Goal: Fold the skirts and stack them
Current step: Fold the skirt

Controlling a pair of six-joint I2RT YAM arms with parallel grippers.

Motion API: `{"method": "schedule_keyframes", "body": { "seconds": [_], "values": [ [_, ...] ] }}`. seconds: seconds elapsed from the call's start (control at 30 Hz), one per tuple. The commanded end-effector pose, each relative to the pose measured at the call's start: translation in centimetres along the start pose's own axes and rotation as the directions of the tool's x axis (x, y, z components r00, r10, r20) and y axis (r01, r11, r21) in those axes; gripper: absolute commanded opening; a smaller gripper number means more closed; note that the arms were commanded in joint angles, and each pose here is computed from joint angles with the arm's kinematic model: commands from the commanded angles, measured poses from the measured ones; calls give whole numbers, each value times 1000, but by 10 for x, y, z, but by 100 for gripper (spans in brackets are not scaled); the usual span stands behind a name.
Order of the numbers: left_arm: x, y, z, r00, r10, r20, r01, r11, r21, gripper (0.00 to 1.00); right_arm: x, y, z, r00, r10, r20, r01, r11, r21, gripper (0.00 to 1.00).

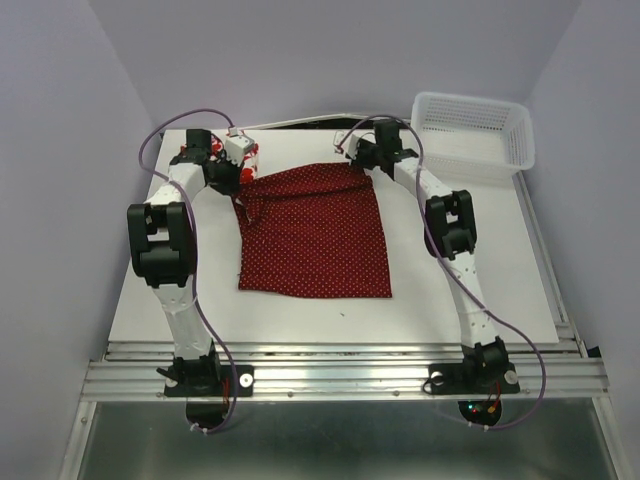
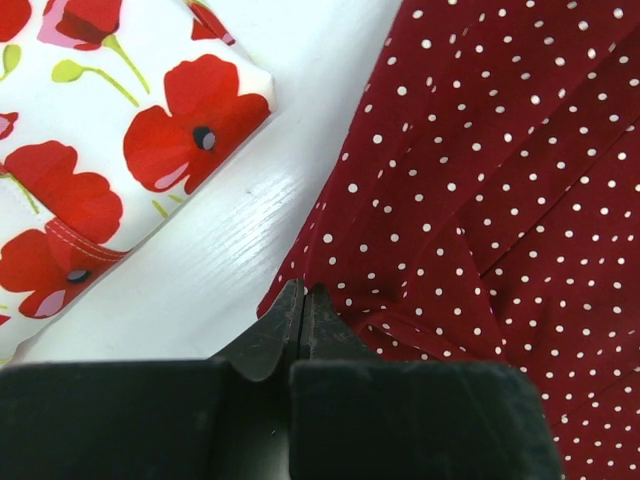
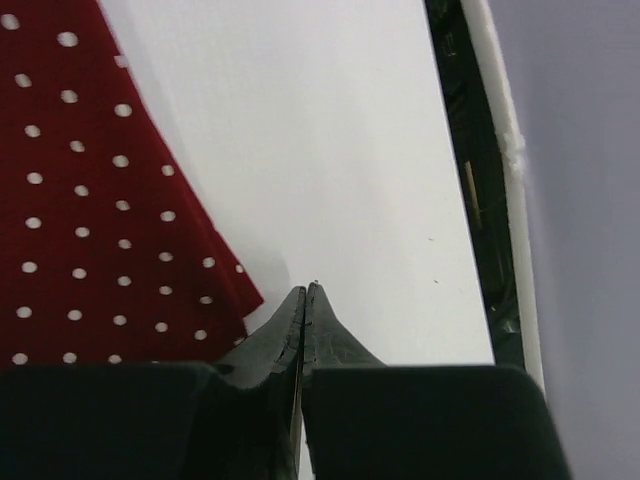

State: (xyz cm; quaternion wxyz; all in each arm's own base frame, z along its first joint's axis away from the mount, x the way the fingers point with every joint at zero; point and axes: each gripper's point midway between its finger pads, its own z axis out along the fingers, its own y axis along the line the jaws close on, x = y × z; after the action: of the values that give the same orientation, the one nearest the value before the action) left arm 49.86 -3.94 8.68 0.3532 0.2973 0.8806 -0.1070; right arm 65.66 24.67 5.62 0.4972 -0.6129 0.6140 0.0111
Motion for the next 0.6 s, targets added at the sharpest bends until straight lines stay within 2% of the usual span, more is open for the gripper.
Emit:
{"method": "schedule_keyframes", "body": {
  "seconds": [0.0,0.27,0.3,0.33,0.4,0.43,0.47,0.5,0.57],
  "values": [
    [-39,17,-26,996,24,88,-16,996,-87,0,-65,-85,-49,994,-40,97,17,973,231,1],
    [-43,18,-32,994,39,98,-28,993,-111,0,-76,-91,-65,992,-72,101,44,966,253,1],
    [-43,18,-32,994,56,97,-45,992,-114,0,-77,-89,-66,993,-60,105,33,970,242,6],
    [-40,13,-33,994,71,89,-60,992,-114,0,-79,-88,-66,993,-43,113,16,973,231,36],
    [-37,9,-35,988,128,83,-115,984,-138,0,-73,-73,-63,995,-9,99,-8,986,166,63],
    [-35,2,-36,982,171,77,-157,974,-162,0,-71,-64,-60,995,-3,104,-11,991,134,79],
    [-29,3,-39,978,198,63,-184,965,-185,0,-72,-62,-60,994,-9,108,-5,992,126,84],
    [-39,-6,-36,962,259,82,-237,948,-211,0,-66,-53,-58,995,-3,99,-7,995,100,86],
    [-29,-13,-44,945,323,57,-299,920,-254,0,-65,-44,-57,994,-4,106,-4,998,69,89]
  ]
}}
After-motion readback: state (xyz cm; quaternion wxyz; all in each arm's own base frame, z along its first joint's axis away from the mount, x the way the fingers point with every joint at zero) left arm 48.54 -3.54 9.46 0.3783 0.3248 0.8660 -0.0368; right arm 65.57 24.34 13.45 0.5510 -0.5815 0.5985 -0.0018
